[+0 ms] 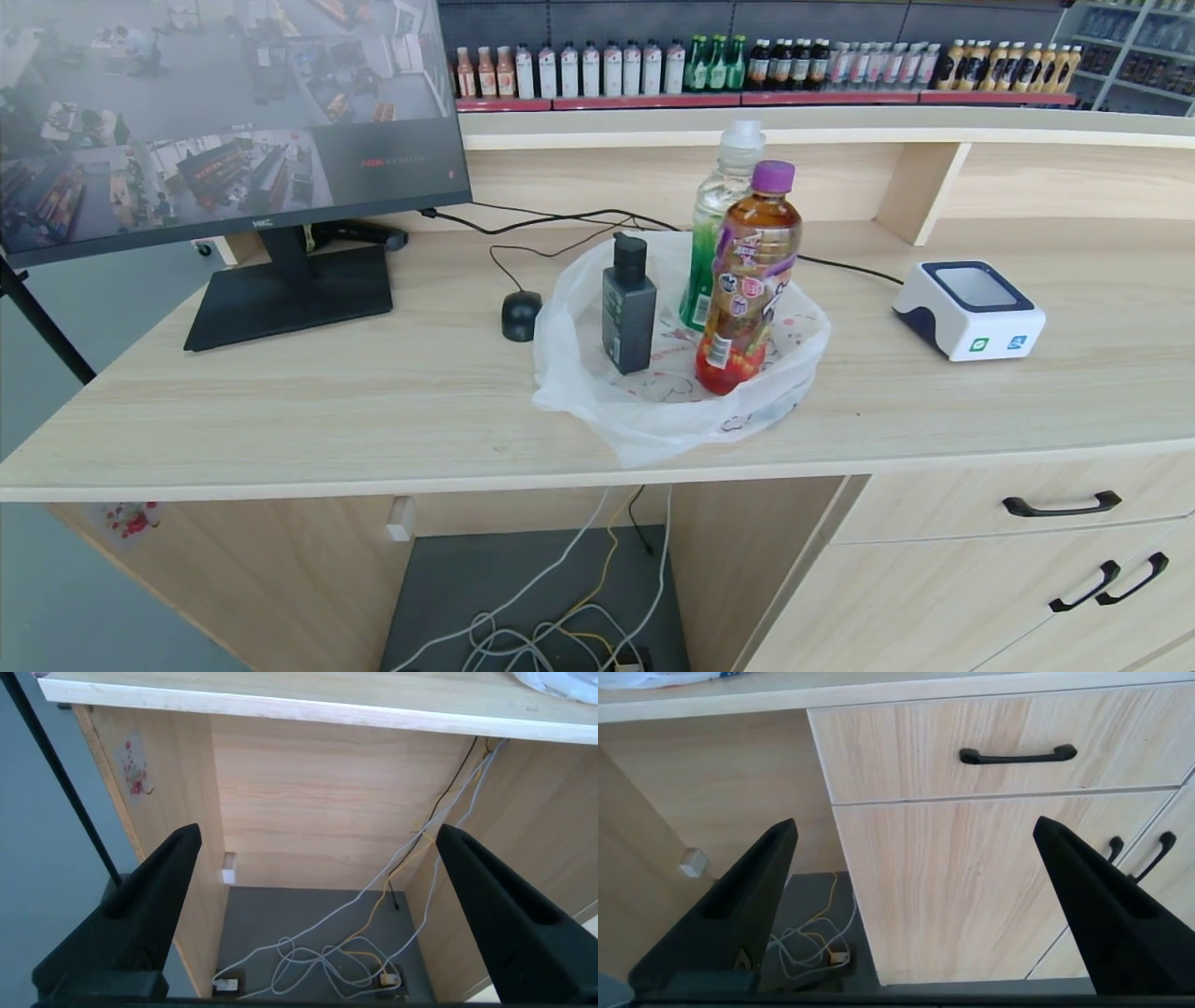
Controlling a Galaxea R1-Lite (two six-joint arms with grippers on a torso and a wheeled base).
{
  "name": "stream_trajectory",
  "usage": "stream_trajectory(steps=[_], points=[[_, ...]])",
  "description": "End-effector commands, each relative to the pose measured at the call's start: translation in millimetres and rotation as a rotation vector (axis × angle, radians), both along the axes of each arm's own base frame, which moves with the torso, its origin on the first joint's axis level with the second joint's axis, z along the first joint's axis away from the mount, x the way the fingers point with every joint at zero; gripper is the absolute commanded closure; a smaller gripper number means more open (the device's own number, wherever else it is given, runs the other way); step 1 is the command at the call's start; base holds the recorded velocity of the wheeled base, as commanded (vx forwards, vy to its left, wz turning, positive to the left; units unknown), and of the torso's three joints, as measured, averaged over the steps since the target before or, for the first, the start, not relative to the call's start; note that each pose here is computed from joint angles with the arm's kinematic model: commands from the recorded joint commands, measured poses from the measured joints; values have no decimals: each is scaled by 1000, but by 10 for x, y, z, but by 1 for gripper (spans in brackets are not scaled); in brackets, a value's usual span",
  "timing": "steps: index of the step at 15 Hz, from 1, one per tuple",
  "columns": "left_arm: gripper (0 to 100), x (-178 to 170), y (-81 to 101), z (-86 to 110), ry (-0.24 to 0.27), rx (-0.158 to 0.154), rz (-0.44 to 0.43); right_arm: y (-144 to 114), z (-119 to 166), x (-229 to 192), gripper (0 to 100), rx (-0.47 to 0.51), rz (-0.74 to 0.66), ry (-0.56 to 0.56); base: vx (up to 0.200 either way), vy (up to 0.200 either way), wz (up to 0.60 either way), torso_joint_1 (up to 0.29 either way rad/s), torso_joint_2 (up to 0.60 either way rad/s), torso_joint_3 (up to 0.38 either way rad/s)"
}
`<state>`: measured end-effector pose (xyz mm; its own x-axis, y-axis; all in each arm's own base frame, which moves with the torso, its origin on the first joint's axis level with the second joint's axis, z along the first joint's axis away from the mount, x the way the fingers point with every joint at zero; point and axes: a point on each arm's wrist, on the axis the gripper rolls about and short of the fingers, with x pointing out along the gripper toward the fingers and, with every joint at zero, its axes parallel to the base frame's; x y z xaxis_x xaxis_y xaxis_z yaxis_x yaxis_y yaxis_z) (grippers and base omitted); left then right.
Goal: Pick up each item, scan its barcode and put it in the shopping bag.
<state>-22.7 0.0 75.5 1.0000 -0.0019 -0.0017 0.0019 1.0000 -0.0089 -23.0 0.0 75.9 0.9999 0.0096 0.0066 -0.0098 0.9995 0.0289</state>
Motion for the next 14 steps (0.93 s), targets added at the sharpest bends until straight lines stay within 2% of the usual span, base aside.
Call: stream_trajectory(steps=[1,2,14], points=[[0,0,0,0,0,0,0,0,1,2,0,-1,0,2,0,0,0,0,0,0],[0,0,0,0,0,0,0,0,1,2,0,-1,1,2,0,0,0,0,0,0],[0,0,0,0,0,-2,0,0,1,2,0,0,1,2,0,-200,0,6,3,2]])
